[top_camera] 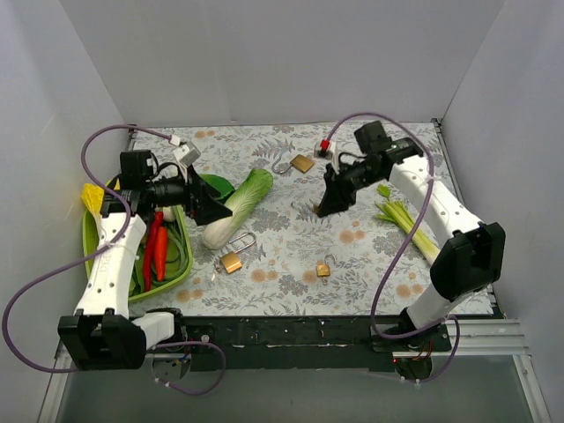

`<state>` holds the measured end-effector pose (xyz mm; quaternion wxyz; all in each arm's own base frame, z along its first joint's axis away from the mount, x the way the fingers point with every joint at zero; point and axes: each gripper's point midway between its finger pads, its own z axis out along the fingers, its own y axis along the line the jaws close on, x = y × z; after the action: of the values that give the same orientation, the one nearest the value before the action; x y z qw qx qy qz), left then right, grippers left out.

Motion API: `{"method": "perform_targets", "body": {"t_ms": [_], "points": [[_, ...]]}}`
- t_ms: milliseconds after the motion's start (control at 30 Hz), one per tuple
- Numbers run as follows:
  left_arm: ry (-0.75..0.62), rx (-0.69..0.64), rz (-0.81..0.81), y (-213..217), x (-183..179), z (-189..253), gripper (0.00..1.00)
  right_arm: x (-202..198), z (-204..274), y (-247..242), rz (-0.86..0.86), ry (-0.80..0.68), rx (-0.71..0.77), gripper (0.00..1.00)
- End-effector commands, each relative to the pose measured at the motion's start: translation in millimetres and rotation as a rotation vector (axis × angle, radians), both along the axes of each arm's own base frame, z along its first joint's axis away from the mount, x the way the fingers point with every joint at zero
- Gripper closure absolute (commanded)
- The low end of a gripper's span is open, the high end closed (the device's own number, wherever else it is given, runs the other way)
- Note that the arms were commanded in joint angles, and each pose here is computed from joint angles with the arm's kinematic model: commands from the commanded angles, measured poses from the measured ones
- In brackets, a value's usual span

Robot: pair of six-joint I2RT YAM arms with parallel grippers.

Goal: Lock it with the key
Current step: Pick up the lock from the center of the board, then lock the lock.

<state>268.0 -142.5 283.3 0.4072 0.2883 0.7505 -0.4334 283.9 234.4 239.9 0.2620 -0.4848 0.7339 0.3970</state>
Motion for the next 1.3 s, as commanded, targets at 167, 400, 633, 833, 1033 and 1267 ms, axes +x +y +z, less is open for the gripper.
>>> {"method": "perform_targets", "body": {"t_ms": [167, 400, 633, 833, 1033, 1267], "points": [[-0.345, 0.16, -0.386, -56.9, -90.7, -48.0, 0.08, -134.8, -23.5, 28.5, 0.255, 0.308, 0.082, 0.99], [-0.37, 0.157, -0.476, -84.0, -103.5, -51.3, 0.19, -174.2, -31.4, 35.4, 0.343, 0.369, 0.063, 0.99], [-0.39, 0.153, -0.547, -118.3, -115.9, -49.4, 0.32, -179.0, -28.3, 43.2, 0.377, 0.381, 0.062, 0.99], [-0.37, 0.149, -0.636, -138.5, -142.2, -56.9, 0.39, -186.0, -26.0, 45.3, 0.399, 0.395, 0.068, 0.99], [-0.345, 0.169, -0.682, -147.3, -154.3, -68.8, 0.49, -187.3, -23.7, 45.8, 0.403, 0.397, 0.072, 0.99], [-0.324, 0.201, -0.686, -150.0, -154.4, -78.4, 0.66, -188.3, -25.5, 44.3, 0.401, 0.393, 0.067, 0.99]]}}
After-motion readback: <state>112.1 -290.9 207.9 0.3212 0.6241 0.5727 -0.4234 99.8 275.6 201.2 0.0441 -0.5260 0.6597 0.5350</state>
